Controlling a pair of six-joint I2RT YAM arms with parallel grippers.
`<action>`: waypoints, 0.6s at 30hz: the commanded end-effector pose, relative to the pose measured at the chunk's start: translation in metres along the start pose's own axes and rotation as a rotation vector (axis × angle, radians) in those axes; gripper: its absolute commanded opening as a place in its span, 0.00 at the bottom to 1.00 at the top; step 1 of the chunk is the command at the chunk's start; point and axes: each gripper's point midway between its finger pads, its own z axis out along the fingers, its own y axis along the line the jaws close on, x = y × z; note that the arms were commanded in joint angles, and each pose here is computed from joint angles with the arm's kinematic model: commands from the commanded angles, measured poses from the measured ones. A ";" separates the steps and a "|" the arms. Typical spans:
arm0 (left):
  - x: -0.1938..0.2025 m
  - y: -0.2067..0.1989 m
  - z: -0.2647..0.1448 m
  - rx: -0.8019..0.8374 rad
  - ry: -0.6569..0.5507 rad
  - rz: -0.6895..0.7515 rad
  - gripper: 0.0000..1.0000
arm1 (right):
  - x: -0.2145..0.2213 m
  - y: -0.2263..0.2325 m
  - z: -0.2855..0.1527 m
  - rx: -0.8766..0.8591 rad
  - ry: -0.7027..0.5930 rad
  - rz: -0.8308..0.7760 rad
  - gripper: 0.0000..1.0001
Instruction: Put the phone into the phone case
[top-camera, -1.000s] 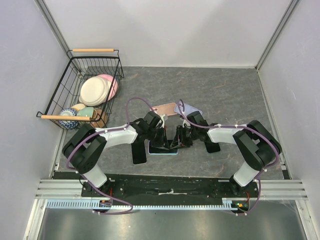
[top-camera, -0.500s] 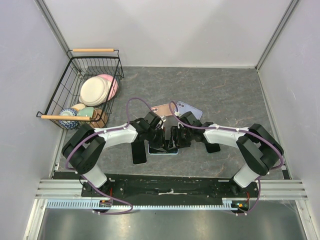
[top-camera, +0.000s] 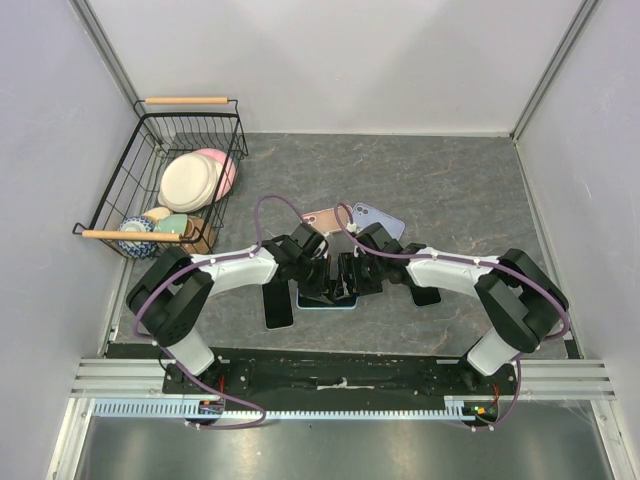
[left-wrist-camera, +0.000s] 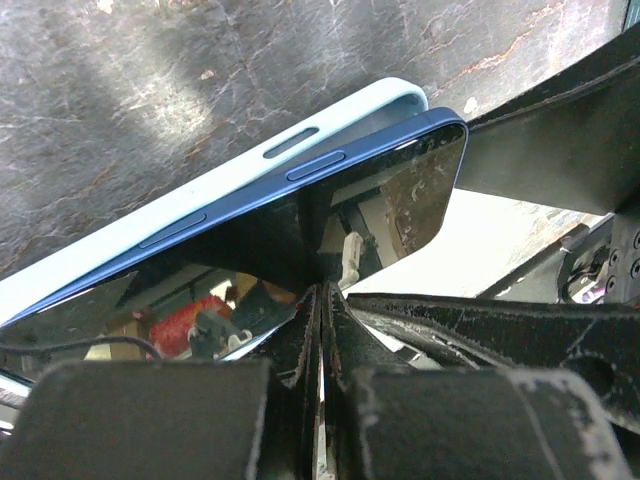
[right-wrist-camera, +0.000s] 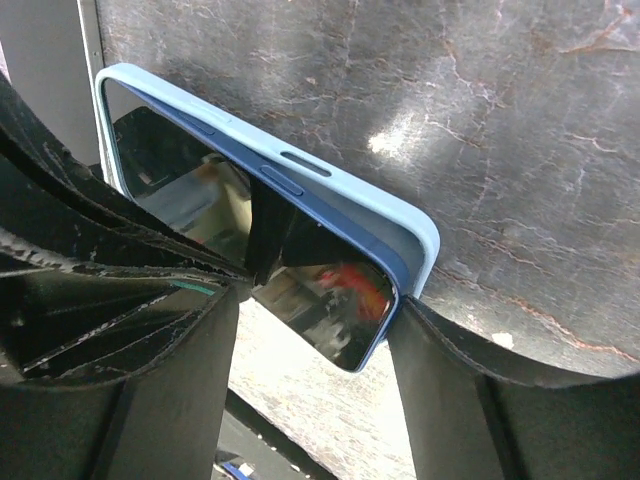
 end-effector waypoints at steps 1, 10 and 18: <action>-0.003 0.043 0.020 -0.187 -0.046 0.014 0.02 | 0.053 -0.092 -0.002 0.373 0.143 -0.063 0.71; -0.006 0.048 0.016 -0.209 -0.052 0.013 0.02 | 0.052 -0.091 -0.002 0.376 0.144 -0.066 0.73; -0.008 0.058 0.011 -0.241 -0.051 0.014 0.02 | 0.037 -0.074 -0.021 0.338 0.086 -0.083 0.74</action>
